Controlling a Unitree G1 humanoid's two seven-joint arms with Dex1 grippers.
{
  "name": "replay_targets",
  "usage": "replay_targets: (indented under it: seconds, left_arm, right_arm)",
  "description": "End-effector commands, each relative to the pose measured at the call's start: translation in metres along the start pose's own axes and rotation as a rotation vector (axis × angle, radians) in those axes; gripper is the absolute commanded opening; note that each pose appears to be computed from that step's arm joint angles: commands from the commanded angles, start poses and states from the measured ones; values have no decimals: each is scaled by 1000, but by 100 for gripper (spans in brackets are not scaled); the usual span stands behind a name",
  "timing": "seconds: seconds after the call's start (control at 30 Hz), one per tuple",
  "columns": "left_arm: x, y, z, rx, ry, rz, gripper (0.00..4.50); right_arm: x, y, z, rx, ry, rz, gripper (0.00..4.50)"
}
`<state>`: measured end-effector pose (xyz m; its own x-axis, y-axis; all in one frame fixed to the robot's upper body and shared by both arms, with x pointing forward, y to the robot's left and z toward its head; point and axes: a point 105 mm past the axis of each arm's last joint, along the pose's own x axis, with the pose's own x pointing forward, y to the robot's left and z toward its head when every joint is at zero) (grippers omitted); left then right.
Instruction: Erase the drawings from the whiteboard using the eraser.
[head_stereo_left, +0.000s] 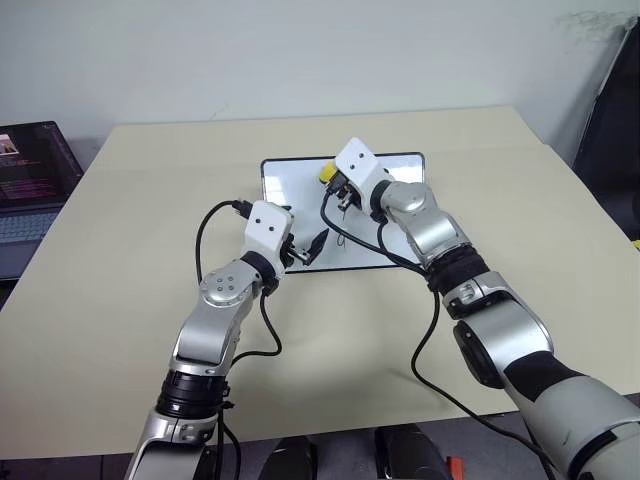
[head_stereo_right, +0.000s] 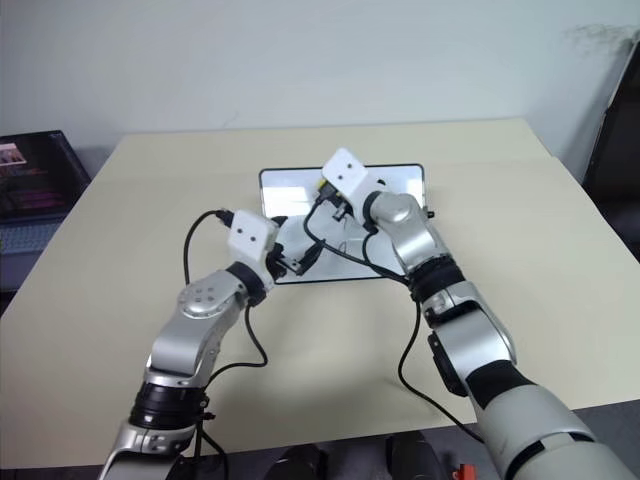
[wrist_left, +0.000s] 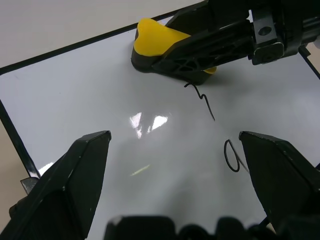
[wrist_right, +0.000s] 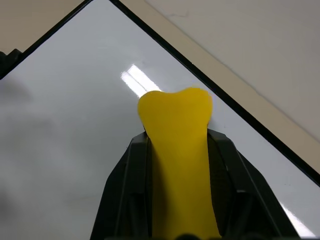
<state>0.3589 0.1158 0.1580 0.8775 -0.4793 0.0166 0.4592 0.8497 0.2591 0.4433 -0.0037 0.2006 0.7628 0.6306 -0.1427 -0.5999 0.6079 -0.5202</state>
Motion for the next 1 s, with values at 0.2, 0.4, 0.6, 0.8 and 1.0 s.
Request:
replay_targets:
  seconds: [0.2, 0.4, 0.6, 0.8, 1.0]
  left_arm:
    - [3, 2, 15, 18, -62, 10, 450]
    - [3, 2, 14, 18, -62, 7, 450]
    - [5, 1, 17, 19, -68, -2, 450]
    - [5, 4, 17, 25, -66, 3, 450]
    - [2, 3, 18, 23, -68, 10, 450]
  right_arm:
    - [-24, -35, 25, 8, -57, -73, 112]
    - [-41, -62, 46, -7, -90, -139, 112]
    - [-35, -63, 37, -22, -60, -143, 112]
    - [-24, -50, 18, -54, -5, -77, 112]
    - [-18, -40, -2, -60, 67, -2, 112]
